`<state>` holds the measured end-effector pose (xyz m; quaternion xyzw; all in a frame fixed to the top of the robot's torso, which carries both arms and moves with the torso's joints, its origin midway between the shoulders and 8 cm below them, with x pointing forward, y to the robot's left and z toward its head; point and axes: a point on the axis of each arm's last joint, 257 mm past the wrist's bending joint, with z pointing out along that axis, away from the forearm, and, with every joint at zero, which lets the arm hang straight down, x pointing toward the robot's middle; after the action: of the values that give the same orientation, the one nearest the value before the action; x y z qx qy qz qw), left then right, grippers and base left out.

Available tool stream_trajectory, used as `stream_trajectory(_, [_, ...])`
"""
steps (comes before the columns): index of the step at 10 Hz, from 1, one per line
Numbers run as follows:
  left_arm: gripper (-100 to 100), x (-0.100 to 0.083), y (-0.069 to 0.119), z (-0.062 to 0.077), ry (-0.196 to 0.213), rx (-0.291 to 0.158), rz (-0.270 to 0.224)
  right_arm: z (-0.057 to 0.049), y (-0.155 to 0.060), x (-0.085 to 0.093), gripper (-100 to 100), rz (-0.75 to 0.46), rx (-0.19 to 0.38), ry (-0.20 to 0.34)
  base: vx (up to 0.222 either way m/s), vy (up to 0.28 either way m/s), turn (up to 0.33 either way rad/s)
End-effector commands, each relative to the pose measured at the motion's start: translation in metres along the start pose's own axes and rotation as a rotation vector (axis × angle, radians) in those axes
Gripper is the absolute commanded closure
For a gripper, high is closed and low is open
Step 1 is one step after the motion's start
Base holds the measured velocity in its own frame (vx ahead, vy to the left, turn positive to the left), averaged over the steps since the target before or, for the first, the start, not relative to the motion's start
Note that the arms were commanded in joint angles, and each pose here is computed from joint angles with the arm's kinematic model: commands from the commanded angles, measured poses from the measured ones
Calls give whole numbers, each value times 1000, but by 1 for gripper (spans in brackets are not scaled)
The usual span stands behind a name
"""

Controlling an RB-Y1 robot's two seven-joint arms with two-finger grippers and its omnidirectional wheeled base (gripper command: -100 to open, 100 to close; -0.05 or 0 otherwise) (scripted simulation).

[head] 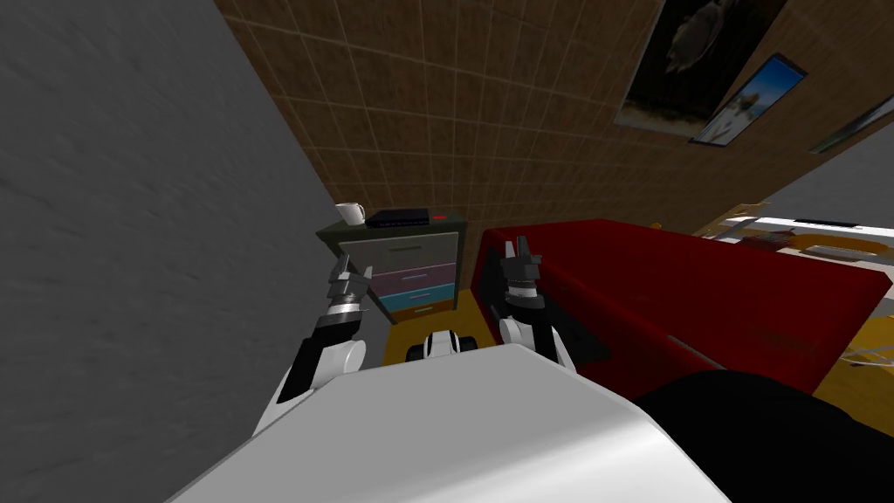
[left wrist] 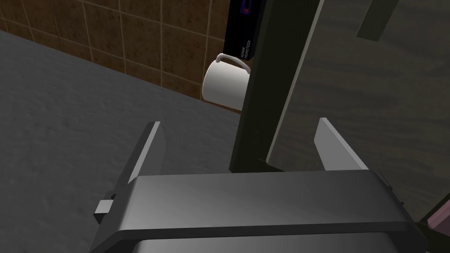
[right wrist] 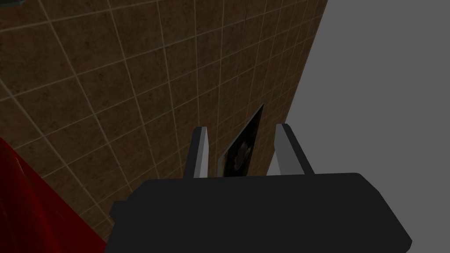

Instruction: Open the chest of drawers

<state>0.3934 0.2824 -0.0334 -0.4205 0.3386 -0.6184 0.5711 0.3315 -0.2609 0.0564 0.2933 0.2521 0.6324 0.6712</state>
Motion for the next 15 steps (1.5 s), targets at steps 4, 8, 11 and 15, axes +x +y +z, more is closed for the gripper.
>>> stream_trajectory(4, [-100, -9, 24, -1, -24, -92, -22, 0, 0, 0, 0, 0, 0, 0, 74, -45, 31])
stream_trajectory(8, [-100, -17, 45, -2, -42, -166, -39, 0, 0, 0, 0, 0, 0, 0, 89, -54, 38])
stream_trajectory(11, [-100, -24, 62, -5, -55, -227, -51, 0, 0, 0, 0, 0, 0, 0, 88, -55, 42])
stream_trajectory(15, [-100, -32, 85, -10, -70, -316, -64, 0, 0, 0, 0, 0, 0, 0, 86, -59, 42])
